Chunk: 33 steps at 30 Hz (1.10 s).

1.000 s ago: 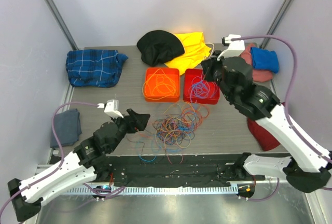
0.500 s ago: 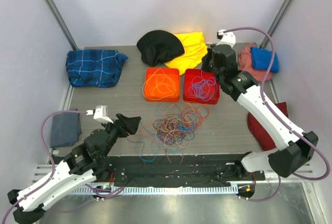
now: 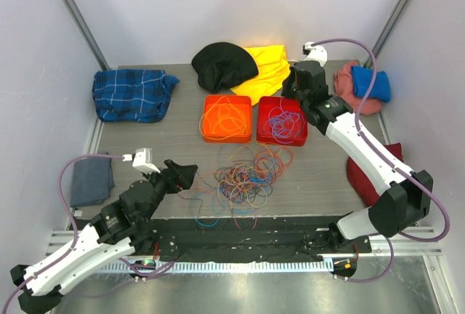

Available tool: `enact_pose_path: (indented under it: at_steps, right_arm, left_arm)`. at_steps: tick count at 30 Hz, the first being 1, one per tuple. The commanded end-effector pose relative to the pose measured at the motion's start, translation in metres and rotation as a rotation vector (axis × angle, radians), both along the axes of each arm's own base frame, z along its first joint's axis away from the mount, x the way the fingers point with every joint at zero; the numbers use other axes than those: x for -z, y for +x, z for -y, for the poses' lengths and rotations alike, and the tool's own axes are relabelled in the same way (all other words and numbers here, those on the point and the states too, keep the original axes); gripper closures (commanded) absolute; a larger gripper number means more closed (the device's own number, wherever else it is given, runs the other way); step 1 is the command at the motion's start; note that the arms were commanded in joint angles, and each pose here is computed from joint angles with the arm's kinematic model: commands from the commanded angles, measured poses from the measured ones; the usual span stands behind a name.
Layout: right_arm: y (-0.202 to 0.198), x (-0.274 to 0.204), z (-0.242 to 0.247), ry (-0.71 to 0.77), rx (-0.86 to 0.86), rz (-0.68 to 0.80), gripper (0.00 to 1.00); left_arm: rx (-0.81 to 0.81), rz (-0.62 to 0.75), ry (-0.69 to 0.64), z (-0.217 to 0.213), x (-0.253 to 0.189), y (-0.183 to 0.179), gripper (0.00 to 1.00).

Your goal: Untangle the cables

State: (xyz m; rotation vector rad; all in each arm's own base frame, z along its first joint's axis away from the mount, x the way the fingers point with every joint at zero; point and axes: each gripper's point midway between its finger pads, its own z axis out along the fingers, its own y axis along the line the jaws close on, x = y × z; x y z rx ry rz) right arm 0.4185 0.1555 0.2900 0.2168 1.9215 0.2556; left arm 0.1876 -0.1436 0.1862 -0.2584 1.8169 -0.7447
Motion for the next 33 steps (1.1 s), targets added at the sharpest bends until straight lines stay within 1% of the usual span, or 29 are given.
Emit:
enact_pose_path:
  at_steps: [1, 2, 6, 8, 16, 19, 20, 24, 26, 32, 33]
  right_arm:
    - [0.003, -0.058, -0.009, 0.101, -0.033, 0.140, 0.99]
    - [0.002, -0.071, -0.009, 0.109, -0.038, 0.160, 0.99]
    - [0.003, -0.092, -0.005, 0.092, -0.031, 0.193, 0.99]
    - [0.008, -0.094, 0.001, 0.074, -0.012, 0.196, 0.99]
    - [0.027, -0.092, 0.015, 0.084, 0.019, 0.198, 0.99]
    - [0.039, -0.079, 0.017, 0.081, 0.028, 0.185, 0.99]
    - [0.045, -0.062, 0.016, 0.069, 0.030, 0.159, 0.99]
    - [0.060, -0.021, 0.014, 0.069, 0.037, 0.097, 0.99]
    - [0.063, 0.009, 0.011, 0.059, 0.028, 0.043, 0.99]
    - [0.061, 0.071, 0.010, 0.046, 0.034, -0.062, 0.99]
    - [0.061, 0.081, 0.010, 0.038, 0.036, -0.078, 0.92]
  left_arm:
    - [-0.023, 0.016, -0.012, -0.001, -0.010, 0.004, 0.16]
    - [-0.023, 0.020, -0.017, 0.000, -0.010, 0.005, 0.16]
    - [-0.011, 0.013, -0.012, 0.007, -0.008, 0.008, 0.16]
    - [-0.004, 0.009, -0.012, 0.010, -0.008, 0.008, 0.16]
    - [0.009, -0.005, -0.018, 0.013, -0.006, 0.007, 0.16]
    - [0.000, -0.003, -0.025, 0.011, -0.004, 0.007, 0.16]
    - [0.004, -0.004, -0.029, 0.012, -0.003, 0.007, 0.16]
    - [0.007, -0.012, -0.031, 0.014, -0.001, 0.007, 0.16]
    - [0.007, -0.020, -0.020, 0.013, 0.002, 0.006, 0.16]
    - [-0.003, -0.023, -0.026, 0.011, 0.007, 0.006, 0.16]
    - [-0.002, -0.024, -0.032, 0.012, 0.007, 0.006, 0.16]
